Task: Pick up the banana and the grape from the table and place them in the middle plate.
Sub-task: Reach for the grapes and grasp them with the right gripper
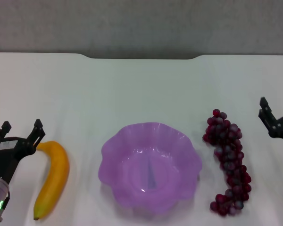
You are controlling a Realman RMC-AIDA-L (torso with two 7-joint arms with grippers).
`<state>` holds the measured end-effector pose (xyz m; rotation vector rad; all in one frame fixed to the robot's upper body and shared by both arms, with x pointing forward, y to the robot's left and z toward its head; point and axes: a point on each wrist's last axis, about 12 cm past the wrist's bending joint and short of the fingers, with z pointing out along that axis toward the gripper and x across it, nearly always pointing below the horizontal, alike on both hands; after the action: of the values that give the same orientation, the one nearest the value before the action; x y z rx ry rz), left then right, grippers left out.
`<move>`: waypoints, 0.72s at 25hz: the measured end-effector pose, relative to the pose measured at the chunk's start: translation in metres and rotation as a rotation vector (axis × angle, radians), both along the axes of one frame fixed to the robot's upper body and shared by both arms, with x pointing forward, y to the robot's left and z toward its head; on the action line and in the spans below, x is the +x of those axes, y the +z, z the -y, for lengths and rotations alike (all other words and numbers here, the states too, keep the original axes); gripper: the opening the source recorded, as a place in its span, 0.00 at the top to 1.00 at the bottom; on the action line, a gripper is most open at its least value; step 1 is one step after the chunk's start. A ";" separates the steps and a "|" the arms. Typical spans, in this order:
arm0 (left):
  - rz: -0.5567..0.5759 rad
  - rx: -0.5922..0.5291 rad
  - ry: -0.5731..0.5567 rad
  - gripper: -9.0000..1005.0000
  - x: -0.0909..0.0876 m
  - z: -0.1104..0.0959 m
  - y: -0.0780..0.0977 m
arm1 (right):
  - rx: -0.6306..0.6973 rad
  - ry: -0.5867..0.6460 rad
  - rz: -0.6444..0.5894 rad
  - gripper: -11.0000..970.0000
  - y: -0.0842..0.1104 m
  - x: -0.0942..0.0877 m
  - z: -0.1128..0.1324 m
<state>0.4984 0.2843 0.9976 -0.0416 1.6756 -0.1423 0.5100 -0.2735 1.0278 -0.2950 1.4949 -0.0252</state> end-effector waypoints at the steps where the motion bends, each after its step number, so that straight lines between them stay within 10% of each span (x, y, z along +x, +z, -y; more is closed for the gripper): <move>1: 0.002 -0.001 -0.001 0.11 0.000 0.000 0.000 | 0.008 -0.004 -0.014 0.25 -0.002 -0.001 0.003; 18: -0.007 -0.017 -0.042 0.11 -0.005 0.008 0.000 | -0.001 -0.007 -0.050 0.25 -0.009 -0.004 0.008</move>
<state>0.4930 0.2760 0.9971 -0.0199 1.6833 -0.1889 0.5063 -0.2811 1.0188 -0.2933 1.5453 -0.0240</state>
